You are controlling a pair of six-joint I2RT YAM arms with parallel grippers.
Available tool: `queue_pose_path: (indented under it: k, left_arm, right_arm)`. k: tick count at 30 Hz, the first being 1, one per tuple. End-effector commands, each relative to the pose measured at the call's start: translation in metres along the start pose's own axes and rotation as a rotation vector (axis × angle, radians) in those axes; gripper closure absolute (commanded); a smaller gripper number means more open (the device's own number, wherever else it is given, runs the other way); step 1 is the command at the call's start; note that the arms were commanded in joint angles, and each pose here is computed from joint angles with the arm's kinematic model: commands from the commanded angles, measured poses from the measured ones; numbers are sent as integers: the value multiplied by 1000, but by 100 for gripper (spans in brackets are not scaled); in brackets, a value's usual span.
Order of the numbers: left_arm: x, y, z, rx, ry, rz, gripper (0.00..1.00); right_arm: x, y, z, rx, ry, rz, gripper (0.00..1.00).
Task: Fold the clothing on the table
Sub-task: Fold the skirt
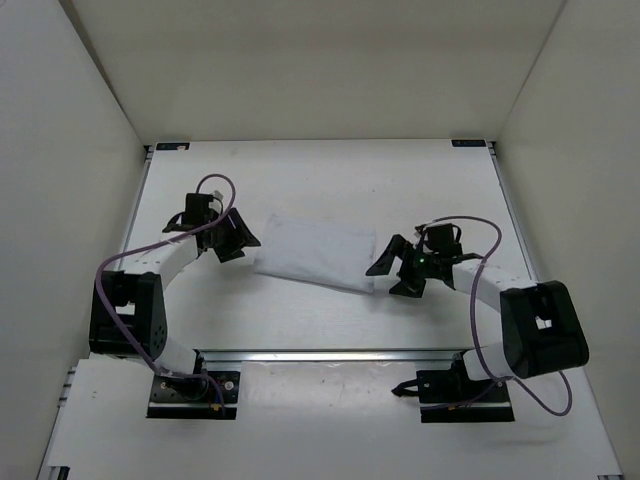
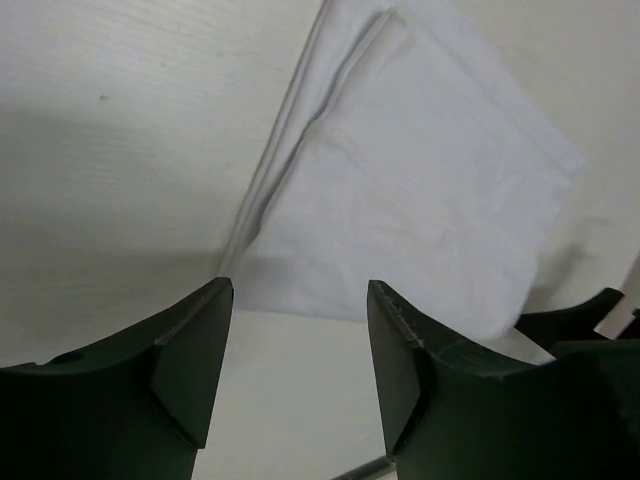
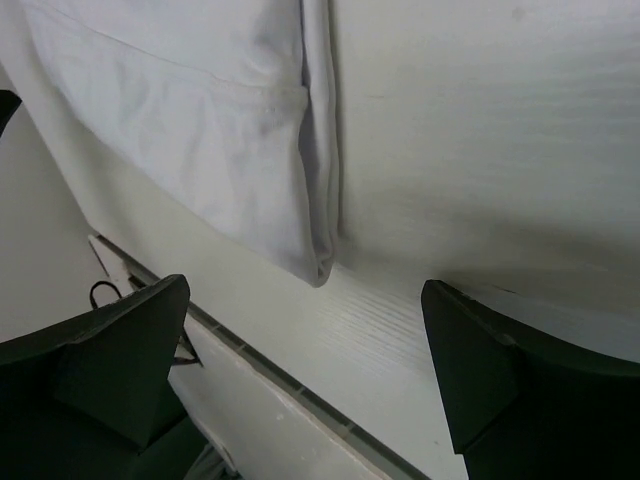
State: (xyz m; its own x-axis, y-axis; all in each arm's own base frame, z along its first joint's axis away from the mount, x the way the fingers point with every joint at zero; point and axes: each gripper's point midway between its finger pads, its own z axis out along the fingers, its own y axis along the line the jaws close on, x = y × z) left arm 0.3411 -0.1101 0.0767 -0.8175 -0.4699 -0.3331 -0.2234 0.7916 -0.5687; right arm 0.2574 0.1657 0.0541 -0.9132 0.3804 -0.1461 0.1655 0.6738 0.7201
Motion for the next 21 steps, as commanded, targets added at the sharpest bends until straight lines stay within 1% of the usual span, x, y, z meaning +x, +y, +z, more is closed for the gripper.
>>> queue_pose_path:
  k: [1, 2, 3, 4, 5, 8, 9, 11, 12, 13, 14, 15, 16, 17, 18, 19, 20, 21]
  left_arm:
    - [19, 32, 2, -140, -7, 58, 34]
    - [24, 38, 4, -157, 0, 39, 35]
    - [32, 41, 9, -163, 14, 39, 36]
    - [32, 42, 10, -168, 10, 32, 35]
    - [39, 42, 14, -169, 24, 34, 36]
    - [45, 48, 22, -213, 39, 46, 34]
    - [44, 48, 26, -220, 35, 48, 33]
    - [47, 48, 32, -223, 45, 41, 35]
    - [47, 46, 36, -220, 54, 44, 38]
    - [49, 44, 41, -218, 62, 52, 42]
    - [50, 43, 43, -216, 64, 45, 59]
    - [53, 39, 46, -211, 72, 52, 74]
    - [58, 32, 48, -196, 77, 71, 92]
    - [60, 25, 48, -174, 79, 73, 99]
    - [72, 22, 50, -160, 107, 84, 100]
    - [81, 10, 48, -126, 120, 107, 100]
    - [88, 9, 48, -126, 135, 99, 100]
    - [100, -1, 45, -105, 145, 117, 100]
  right_arm:
    - [4, 1, 10, 42, -96, -7, 1]
    - [5, 5, 12, 36, -111, 12, 3]
    - [14, -2, 18, 50, -96, 51, 5]
    - [14, 1, 22, 23, -112, 46, 5]
    - [18, -2, 27, 30, -97, 78, 14]
    - [20, 0, 38, 38, -101, 85, 19]
    - [22, -6, 43, 67, -100, 90, 21]
    - [19, -7, 45, 77, -116, 113, 26]
    - [15, -9, 46, 83, -135, 132, 31]
    - [15, -12, 45, 87, -138, 161, 39]
    - [15, -14, 45, 85, -140, 169, 42]
    - [12, -18, 44, 85, -140, 179, 51]
    - [12, -20, 43, 79, -134, 175, 62]
    - [10, -27, 39, 91, -131, 180, 69]
    - [5, -31, 33, 87, -131, 165, 83]
    - [-1, -38, 27, 96, -135, 143, 94]
    - [-3, -42, 20, 121, -123, 132, 97]
    - [-10, -52, 11, 149, -131, 86, 100]
